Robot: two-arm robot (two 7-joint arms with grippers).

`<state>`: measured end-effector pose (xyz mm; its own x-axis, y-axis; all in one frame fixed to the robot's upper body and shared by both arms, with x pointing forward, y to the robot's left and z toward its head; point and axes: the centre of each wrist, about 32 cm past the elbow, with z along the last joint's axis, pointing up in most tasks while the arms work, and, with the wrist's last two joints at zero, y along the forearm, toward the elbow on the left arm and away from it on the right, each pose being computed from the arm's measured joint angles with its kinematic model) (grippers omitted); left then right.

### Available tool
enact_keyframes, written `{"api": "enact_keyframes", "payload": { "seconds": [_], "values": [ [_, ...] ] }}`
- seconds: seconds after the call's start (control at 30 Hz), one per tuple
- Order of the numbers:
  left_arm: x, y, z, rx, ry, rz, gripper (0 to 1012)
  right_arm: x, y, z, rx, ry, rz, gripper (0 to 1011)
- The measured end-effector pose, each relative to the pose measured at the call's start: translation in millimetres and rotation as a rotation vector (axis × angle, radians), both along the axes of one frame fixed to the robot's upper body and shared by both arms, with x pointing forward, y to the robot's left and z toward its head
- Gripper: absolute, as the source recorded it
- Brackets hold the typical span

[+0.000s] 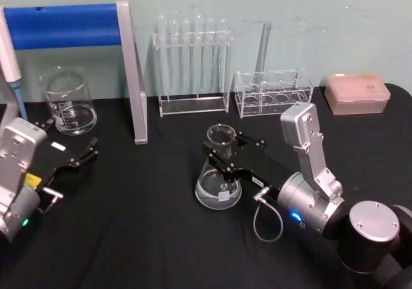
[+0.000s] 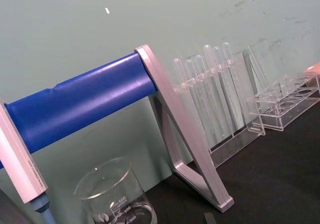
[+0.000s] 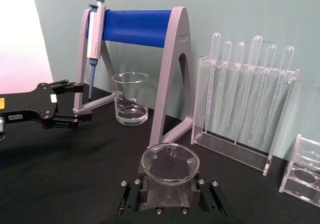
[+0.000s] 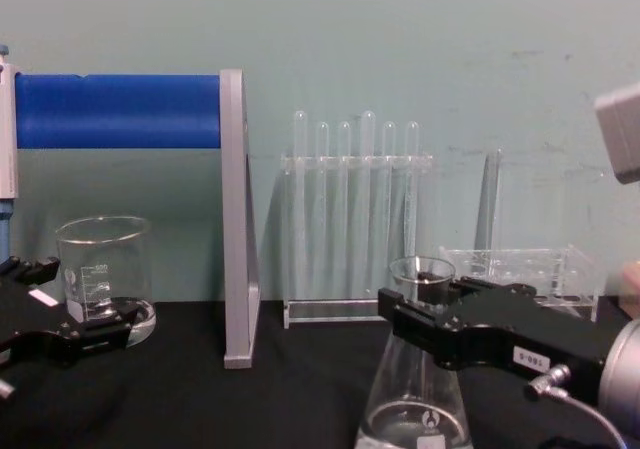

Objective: Grasp the erlenmeyer flask with one hand, shake it three times, then place it back.

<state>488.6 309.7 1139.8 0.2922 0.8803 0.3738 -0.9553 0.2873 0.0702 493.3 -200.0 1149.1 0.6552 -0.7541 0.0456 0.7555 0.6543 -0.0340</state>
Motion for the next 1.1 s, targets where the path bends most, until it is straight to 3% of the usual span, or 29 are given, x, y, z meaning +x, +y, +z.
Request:
{"api": "enact_keyframes", "payload": {
  "seconds": [0.97,1.1],
  "values": [
    [0.0,0.0,0.0,0.000,0.000,0.000,1001,-1.2,0.9,-2.3,-0.002,0.018,0.002,449],
    [0.0,0.0,0.0,0.000,0.000,0.000,1001,-1.1,0.9,-2.1,-0.002,0.017,0.002,540]
  ]
}}
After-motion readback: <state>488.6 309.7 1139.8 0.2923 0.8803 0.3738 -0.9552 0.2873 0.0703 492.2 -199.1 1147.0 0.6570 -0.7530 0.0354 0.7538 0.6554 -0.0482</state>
